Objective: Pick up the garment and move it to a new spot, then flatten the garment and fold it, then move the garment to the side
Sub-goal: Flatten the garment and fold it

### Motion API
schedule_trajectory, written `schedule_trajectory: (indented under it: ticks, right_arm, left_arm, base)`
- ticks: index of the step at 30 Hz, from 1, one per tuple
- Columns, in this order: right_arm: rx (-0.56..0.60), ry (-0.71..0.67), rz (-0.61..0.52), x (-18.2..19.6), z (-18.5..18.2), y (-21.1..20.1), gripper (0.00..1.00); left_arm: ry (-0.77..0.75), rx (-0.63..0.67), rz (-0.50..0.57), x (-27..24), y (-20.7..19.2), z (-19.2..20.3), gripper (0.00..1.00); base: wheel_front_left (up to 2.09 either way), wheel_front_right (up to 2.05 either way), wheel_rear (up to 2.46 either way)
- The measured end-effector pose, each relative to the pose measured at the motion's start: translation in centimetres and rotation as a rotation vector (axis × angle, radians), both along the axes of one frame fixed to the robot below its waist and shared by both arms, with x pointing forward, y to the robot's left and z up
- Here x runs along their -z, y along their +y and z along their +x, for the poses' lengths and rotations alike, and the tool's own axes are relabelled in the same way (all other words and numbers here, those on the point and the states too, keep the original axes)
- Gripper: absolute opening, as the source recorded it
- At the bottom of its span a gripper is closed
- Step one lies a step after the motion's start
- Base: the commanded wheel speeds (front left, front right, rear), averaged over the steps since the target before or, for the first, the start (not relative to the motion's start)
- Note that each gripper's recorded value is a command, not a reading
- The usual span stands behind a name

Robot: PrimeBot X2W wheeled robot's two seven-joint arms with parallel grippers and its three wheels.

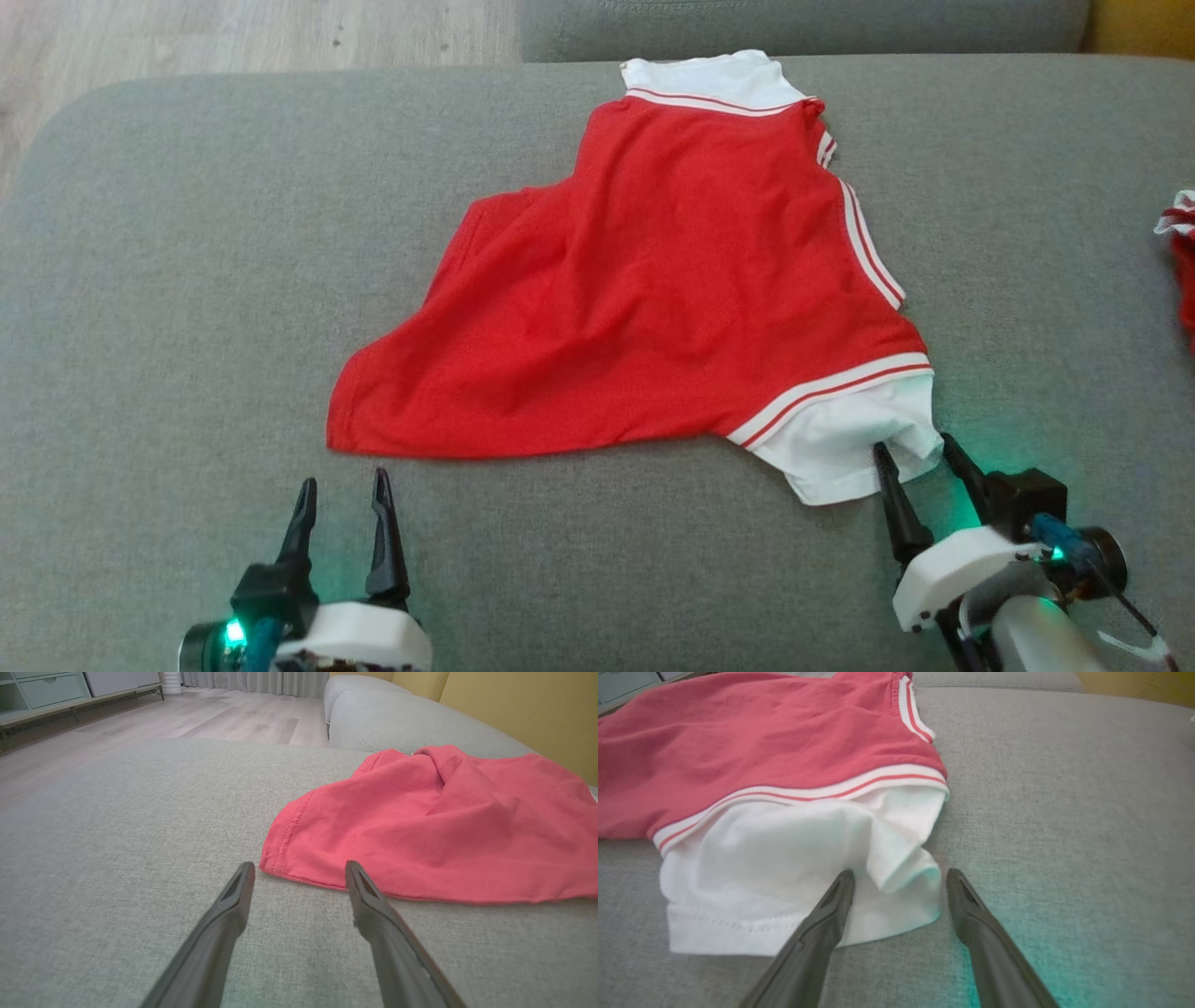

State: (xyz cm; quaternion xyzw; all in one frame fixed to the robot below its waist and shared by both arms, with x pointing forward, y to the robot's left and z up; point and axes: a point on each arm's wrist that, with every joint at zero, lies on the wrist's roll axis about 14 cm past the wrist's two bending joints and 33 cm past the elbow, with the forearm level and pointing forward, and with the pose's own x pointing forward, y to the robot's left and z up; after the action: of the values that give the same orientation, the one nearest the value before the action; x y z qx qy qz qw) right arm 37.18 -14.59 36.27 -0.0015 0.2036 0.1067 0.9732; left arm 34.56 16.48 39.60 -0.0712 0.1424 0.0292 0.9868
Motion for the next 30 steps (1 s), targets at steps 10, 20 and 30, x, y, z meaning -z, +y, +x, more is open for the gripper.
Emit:
schedule_trajectory:
  ticks: [10, 20, 30]
  right_arm:
    - [0.029, 0.017, 0.034, 0.3, 0.0, -0.3, 0.00]
    - [0.137, -0.006, 0.064, -0.5, -2.8, -4.1, 0.00]
    - [0.197, -0.061, 0.074, -2.1, -3.2, -6.5, 0.00]
  left_arm:
    - [-0.006, 0.004, -0.009, -0.2, -0.2, 0.5, 1.00]
    - [-0.023, 0.070, -0.032, -0.6, -2.2, 1.4, 1.00]
    - [0.142, 0.134, -0.061, 4.2, -4.8, 2.2, 1.00]
  base:
    - [0.00, 0.00, 0.00]
    - [0.00, 0.00, 0.00]
    - [0.00, 0.00, 0.00]
